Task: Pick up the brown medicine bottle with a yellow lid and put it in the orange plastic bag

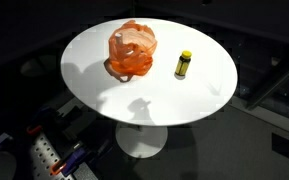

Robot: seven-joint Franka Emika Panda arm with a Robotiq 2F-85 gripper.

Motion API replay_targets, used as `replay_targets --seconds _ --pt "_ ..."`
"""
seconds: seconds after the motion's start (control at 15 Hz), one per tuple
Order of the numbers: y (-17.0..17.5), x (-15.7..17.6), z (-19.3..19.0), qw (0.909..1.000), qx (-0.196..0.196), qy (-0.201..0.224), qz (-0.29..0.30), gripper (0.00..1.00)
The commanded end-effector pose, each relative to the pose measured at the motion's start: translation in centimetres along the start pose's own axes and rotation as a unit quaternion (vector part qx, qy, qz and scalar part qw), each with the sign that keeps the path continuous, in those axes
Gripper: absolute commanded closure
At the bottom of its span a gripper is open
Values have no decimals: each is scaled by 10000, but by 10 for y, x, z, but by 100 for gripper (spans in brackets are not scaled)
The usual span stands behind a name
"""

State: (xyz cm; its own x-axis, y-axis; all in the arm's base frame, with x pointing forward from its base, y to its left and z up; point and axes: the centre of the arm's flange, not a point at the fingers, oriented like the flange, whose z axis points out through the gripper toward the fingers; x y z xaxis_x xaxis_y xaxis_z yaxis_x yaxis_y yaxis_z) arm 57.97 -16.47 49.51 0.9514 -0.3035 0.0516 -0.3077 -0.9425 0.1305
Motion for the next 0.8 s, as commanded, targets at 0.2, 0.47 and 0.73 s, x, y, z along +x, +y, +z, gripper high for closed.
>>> replay_targets --seconds 0.2,0.47,0.73 --pt "-8 38 27 9988 491 35 -80 0" --pt "-18 59 48 9960 807 -82 -363 0" --pt "-23 84 77 9954 779 -219 -505 0"
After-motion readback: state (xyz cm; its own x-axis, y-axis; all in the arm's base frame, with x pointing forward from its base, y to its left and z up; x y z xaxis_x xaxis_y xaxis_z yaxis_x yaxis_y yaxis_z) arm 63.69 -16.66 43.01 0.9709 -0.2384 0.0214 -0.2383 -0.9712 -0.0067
